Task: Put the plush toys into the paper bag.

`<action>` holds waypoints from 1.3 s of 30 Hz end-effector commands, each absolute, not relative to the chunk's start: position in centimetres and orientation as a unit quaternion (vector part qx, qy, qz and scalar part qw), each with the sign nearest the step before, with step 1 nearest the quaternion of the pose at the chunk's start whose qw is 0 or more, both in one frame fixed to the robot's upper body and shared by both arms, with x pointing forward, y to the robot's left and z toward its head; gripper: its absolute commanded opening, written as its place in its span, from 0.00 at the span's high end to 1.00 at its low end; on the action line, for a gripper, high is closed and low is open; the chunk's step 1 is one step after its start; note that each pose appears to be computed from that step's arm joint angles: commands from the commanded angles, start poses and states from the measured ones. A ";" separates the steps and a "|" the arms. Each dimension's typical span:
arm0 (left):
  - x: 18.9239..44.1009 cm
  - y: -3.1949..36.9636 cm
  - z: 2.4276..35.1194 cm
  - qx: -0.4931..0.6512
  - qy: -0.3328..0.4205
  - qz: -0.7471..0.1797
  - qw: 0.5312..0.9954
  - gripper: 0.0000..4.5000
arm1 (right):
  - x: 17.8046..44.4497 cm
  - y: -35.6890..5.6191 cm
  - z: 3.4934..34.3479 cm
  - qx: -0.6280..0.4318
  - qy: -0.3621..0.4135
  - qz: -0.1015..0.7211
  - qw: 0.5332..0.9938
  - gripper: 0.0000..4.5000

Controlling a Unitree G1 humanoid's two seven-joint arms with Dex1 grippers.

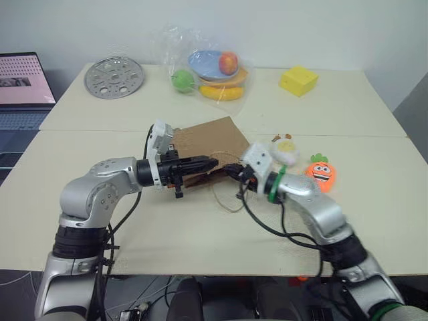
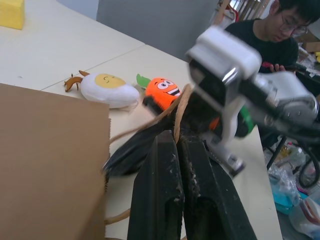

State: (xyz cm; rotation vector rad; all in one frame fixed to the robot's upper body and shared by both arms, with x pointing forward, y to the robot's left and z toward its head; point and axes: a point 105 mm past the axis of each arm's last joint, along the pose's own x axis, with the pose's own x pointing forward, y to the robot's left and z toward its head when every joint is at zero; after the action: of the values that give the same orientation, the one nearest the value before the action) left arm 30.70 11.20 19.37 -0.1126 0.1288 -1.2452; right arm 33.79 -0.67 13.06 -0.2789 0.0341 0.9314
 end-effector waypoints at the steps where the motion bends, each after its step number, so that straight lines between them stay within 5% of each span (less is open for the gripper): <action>1: 30.7 11.2 21.2 -0.061 0.022 -0.579 0.813 1.00 | 34.8 0.2 12.9 -0.143 -0.007 0.419 0.897 0.99; 13: 31.6 12.1 23.5 -0.117 -0.010 -0.547 0.829 1.00 | 36.9 0.3 10.7 -0.108 0.019 0.345 0.932 0.99; 29: 31.7 13.8 32.8 -0.079 -0.161 -0.518 0.836 1.00 | 36.6 0.7 8.6 -0.070 0.090 0.338 0.934 0.99; 39: 31.8 14.0 32.2 -0.068 -0.168 -0.504 0.844 1.00 | 36.8 1.1 9.1 -0.057 0.087 0.336 0.936 0.99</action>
State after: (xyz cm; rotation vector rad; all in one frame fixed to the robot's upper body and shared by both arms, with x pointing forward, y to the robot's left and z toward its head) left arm 32.65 13.82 31.26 -0.1840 -0.2923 -1.0609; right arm 36.71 0.93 9.22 -0.1355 0.1622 0.6900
